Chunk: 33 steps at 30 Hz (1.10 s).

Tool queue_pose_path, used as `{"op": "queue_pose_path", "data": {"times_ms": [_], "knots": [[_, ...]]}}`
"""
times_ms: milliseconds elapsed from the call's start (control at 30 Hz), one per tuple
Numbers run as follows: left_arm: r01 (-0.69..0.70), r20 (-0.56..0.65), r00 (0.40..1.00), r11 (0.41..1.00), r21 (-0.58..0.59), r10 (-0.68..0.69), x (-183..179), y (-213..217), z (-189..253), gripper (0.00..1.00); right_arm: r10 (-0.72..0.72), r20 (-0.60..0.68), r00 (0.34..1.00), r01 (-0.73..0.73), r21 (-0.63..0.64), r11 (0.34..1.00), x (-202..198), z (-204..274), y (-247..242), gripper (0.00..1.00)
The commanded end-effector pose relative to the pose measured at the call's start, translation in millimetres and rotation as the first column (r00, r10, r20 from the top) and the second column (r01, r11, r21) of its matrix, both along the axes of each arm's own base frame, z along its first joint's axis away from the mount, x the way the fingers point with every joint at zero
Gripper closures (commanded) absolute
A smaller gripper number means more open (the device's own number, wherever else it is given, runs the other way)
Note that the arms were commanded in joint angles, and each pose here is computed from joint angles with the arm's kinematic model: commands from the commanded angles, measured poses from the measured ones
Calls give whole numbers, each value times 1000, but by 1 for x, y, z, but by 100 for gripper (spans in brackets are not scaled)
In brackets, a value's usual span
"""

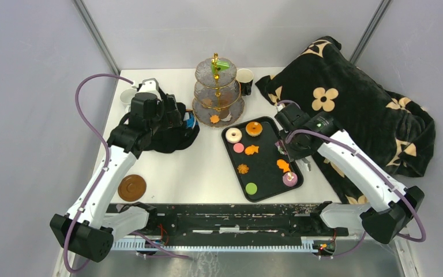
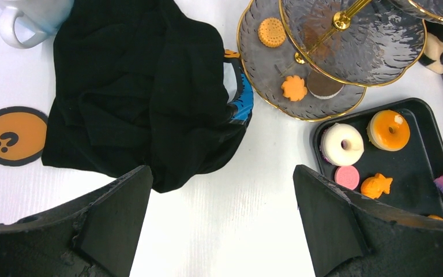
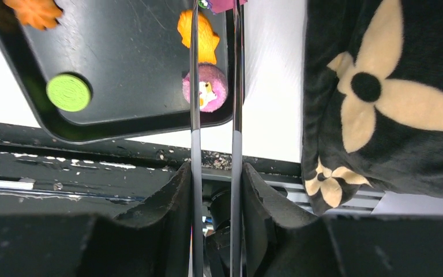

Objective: Serve the afternoon tea

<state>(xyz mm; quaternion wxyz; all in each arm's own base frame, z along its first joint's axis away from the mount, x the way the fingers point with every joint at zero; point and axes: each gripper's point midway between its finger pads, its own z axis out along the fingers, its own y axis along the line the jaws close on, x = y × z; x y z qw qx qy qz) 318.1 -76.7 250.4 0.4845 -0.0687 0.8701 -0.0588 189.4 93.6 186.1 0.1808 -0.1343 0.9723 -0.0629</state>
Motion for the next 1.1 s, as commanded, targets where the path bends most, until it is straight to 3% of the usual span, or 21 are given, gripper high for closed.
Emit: {"op": "queue_pose_path", "data": {"times_ms": [0, 267, 467, 667, 1067], "knots": [[-25, 59, 998, 1000, 15, 24, 7, 6, 17, 1, -12, 171, 985, 1, 66, 998, 15, 53, 0, 90], [-34, 73, 997, 999, 15, 33, 7, 8, 25, 1, -27, 355, 934, -83, 291, 953, 47, 119, 43, 93], [-41, 77, 996, 999, 7, 40, 5, 9, 28, 1, -45, 434, 900, -159, 420, 894, 85, 143, 89, 93], [-63, 92, 994, 998, 11, 61, -2, 16, 34, 1, -84, 503, 860, -175, 445, 878, 124, 153, 112, 92], [-96, 120, 988, 995, 18, 94, -8, 24, 43, 1, -101, 519, 849, -178, 460, 870, 167, 140, 139, 91]]}}
